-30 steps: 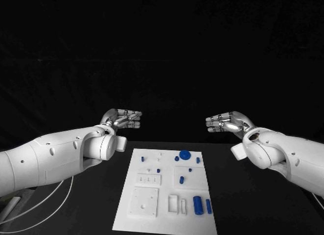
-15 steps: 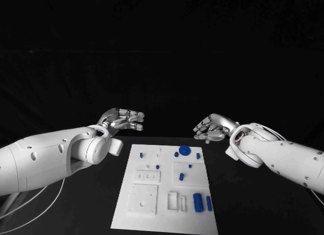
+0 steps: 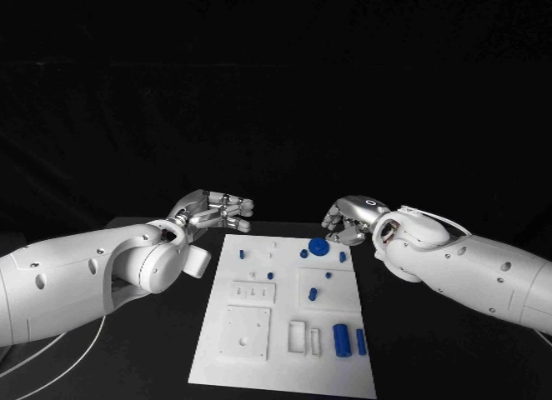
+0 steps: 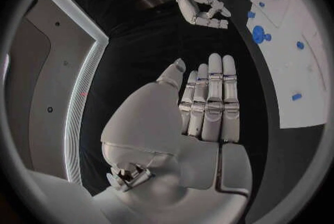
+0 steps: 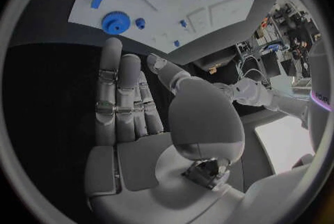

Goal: Assemble the parts on the task board

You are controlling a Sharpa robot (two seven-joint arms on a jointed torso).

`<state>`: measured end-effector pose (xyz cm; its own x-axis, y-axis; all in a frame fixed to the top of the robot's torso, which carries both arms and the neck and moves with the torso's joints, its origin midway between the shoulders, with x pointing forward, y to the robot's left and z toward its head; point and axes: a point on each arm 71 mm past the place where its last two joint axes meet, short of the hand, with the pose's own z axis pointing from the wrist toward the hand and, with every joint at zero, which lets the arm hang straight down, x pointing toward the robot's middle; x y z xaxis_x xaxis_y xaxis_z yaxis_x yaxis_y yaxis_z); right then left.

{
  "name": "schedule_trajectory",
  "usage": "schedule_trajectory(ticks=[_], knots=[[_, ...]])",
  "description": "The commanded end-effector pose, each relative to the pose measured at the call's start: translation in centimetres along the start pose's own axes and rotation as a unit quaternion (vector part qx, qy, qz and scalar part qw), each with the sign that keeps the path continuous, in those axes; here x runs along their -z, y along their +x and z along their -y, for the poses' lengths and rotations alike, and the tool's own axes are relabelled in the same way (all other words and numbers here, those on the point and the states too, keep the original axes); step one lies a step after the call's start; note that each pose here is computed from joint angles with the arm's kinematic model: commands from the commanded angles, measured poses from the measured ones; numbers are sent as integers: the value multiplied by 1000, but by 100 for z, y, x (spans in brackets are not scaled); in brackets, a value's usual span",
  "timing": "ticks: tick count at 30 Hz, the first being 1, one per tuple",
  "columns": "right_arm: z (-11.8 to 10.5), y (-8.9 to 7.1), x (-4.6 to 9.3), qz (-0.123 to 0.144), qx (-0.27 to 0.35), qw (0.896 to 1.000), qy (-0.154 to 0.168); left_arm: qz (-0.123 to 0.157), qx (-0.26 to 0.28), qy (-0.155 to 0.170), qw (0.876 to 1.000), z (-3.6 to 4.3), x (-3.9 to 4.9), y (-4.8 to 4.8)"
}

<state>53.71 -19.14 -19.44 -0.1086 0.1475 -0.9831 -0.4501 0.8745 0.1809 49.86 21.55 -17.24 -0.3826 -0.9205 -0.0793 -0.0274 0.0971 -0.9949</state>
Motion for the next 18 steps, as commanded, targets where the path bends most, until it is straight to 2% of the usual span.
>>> schedule_trajectory(ticks=[1, 10, 18], knots=[[-15, -26, -23, 25, 56, 998, 9, -22, 0, 8, 1000, 30, 0, 84], [-109, 7, -96, 34, 77, 996, 5, -31, 2, 6, 1000, 35, -1, 141], [-156, 97, -135, 26, 89, 996, 10, -38, 3, 3, 999, 32, -21, 182]])
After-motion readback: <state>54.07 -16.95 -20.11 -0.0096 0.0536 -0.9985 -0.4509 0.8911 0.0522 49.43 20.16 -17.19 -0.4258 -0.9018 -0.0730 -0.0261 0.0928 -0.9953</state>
